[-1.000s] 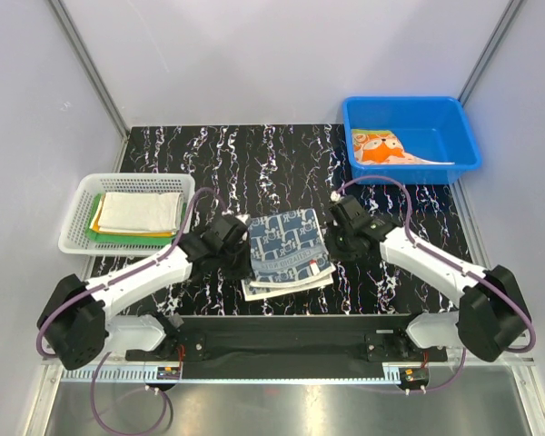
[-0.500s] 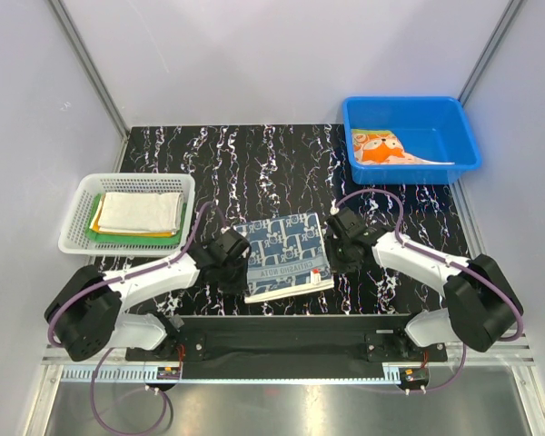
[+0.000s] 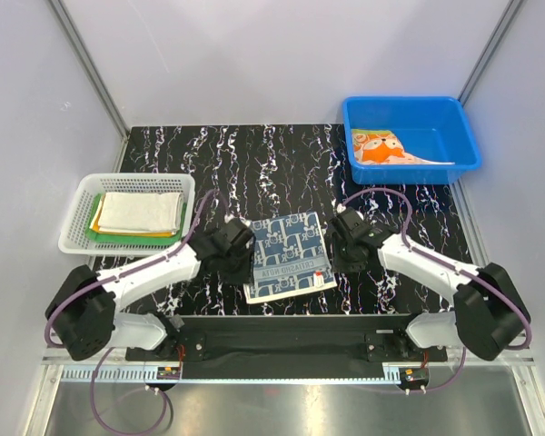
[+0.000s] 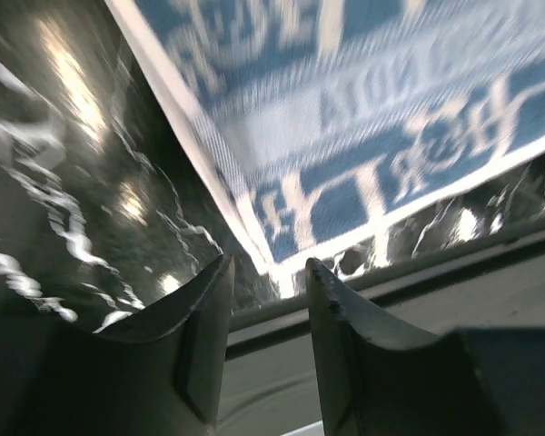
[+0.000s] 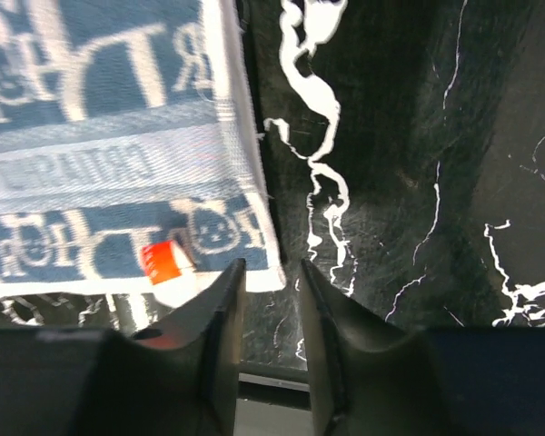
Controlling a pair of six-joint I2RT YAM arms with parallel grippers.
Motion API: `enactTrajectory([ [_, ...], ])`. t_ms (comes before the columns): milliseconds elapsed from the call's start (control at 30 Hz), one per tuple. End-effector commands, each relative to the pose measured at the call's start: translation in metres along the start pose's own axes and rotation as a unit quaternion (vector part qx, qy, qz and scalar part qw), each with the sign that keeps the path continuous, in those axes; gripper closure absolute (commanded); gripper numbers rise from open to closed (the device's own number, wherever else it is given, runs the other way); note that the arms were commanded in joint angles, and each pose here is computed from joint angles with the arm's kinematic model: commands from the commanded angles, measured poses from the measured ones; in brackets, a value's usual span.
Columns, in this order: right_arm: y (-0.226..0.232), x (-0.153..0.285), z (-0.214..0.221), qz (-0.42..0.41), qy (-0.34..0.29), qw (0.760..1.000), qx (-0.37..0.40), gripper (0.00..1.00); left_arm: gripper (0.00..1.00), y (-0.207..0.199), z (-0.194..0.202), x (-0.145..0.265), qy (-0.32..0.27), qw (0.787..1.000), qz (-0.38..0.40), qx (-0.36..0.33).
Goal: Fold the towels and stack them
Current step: Fold the towel
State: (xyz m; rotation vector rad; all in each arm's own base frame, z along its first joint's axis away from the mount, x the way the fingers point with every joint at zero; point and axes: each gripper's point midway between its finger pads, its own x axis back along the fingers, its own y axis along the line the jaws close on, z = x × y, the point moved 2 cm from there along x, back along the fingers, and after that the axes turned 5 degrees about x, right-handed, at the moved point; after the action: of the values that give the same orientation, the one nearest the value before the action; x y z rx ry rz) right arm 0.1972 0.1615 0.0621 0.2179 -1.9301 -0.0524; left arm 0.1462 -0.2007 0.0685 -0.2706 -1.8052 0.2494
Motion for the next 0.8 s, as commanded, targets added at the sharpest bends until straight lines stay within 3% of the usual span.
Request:
enactTrajectory([
  [0, 0.015, 0.016, -0.024, -0.031, -0.048, 0.998, -0.016, 0.68, 0.58, 0.0, -0.061, 0.015, -0.081, 0.996, -0.042, -0.018],
  [233, 0.029, -0.019, -0.002, -0.081, -0.009, 0.996, -0.04, 0.75, 0.67, 0.032, -0.121, -0.028, -0.039, 0.996, -0.077, 0.009],
  [400, 0.031, -0.022, -0.001, -0.087, -0.008, 0.996, -0.035, 0.68, 0.69, 0.032, -0.163, -0.033, -0.034, 0.996, -0.087, -0.002],
  [633, 0.055, 0.03, -0.087, -0.133, -0.077, 0.983, 0.105, 0.54, 0.6, 0.017, -0.215, 0.002, -0.089, 0.987, -0.077, -0.106],
  [767, 0.061, 0.032, -0.133, -0.203, -0.09, 0.958, 0.179, 0.53, 0.55, 0.021, -0.215, -0.003, -0.066, 0.984, -0.063, -0.153],
])
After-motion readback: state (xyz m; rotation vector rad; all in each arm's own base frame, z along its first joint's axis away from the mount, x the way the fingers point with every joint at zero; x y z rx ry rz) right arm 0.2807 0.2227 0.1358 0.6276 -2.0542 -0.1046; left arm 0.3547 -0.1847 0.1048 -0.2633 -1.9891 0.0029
